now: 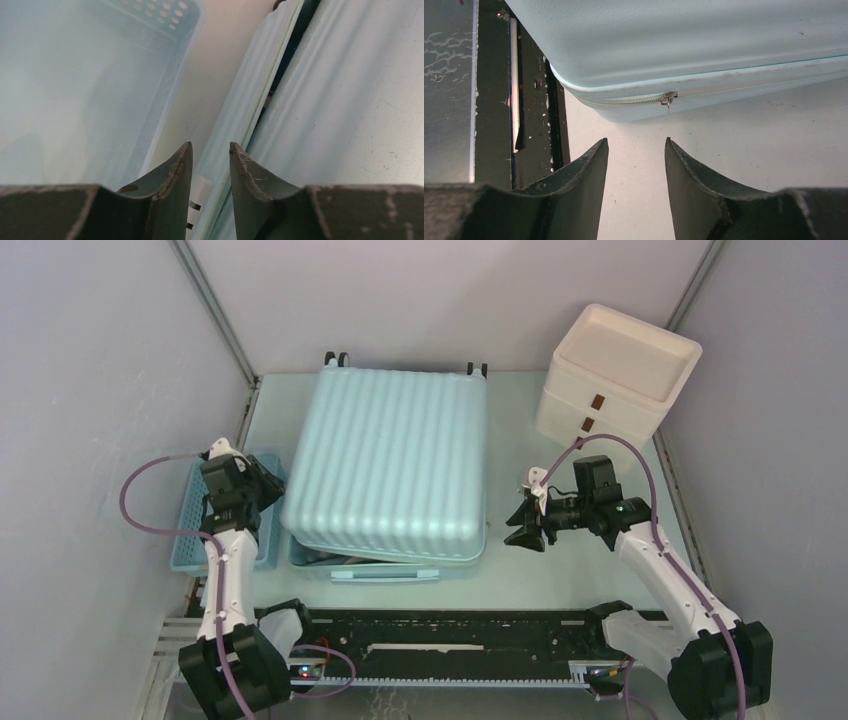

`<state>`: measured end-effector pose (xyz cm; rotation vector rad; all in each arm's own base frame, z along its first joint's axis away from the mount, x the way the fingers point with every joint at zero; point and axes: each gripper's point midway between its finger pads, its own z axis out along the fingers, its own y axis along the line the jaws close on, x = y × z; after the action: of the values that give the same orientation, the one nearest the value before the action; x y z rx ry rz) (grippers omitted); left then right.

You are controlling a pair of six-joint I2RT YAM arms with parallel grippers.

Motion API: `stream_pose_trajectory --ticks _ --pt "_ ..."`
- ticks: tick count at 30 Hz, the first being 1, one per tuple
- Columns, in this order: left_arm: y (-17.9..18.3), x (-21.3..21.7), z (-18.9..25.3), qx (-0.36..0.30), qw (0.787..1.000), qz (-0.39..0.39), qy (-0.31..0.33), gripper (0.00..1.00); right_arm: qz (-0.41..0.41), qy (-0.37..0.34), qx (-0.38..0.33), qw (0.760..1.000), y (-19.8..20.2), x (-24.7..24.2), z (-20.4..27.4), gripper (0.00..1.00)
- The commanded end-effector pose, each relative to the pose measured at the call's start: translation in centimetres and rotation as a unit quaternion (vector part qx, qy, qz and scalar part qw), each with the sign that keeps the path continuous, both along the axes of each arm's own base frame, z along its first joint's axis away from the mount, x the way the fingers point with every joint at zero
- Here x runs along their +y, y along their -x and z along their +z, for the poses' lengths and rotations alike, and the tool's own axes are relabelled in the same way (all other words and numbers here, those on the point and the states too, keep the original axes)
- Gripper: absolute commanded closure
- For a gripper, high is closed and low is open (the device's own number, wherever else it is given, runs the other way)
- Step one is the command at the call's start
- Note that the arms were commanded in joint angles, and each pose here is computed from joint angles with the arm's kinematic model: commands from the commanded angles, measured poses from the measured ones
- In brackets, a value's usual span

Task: Open, take out, and arrange the luggage
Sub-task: Adjust the luggage at the center of the board.

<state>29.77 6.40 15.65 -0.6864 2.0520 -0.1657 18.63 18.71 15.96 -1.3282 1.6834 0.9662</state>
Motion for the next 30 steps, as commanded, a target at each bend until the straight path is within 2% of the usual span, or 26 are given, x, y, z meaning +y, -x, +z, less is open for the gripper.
stream_pose_trajectory --ticks 1,5,8,13,16,19,23,25,27,30 --pt "-0.1 -3.2 1.3 -0.014 0.996 -0.072 0.047 0.62 0.012 -0.018 -0.039 0.999 -0.2 0.4 2.5 0.46" --pt "0.4 -6.1 3.6 -0.067 0.985 -0.144 0.066 0.62 0.012 -0.018 -0.042 0.999 -0.2 0.4 2.5 0.46" --pt "1.4 -7.5 5.3 -0.097 0.978 -0.167 0.076 0.62 0.012 -0.019 -0.044 0.999 -0.2 0.4 2.7 0.46" --pt "3.1 -9.5 6.4 -0.116 0.969 -0.192 0.106 0.62 0.025 -0.033 -0.043 0.998 0.4 0.6 3.9 0.45" --pt "3.7 -9.6 6.4 -0.112 0.970 -0.190 0.102 0.60 0.040 -0.057 -0.041 0.997 1.2 0.7 4.8 0.44" --pt "4.3 -8.1 7.2 -0.112 0.979 -0.160 0.054 0.48 0.051 -0.076 -0.039 0.995 1.8 0.7 5.6 0.43" --pt "5.0 -7.6 9.2 -0.142 0.979 -0.145 0.023 0.15 0.059 -0.089 -0.025 0.994 2.2 0.9 5.7 0.43" --pt "5.1 -7.1 9.3 -0.140 0.981 -0.133 0.013 0.05 0.067 -0.093 -0.013 0.993 2.5 1.2 5.6 0.43" --pt "5.0 -6.5 8.5 -0.124 0.985 -0.122 0.008 0.00 0.074 -0.093 -0.006 0.993 2.7 1.5 5.5 0.43" --pt "4.5 -7.2 7.3 -0.104 0.984 -0.141 0.032 0.00 0.082 -0.093 -0.002 0.992 3.0 1.8 5.4 0.43"
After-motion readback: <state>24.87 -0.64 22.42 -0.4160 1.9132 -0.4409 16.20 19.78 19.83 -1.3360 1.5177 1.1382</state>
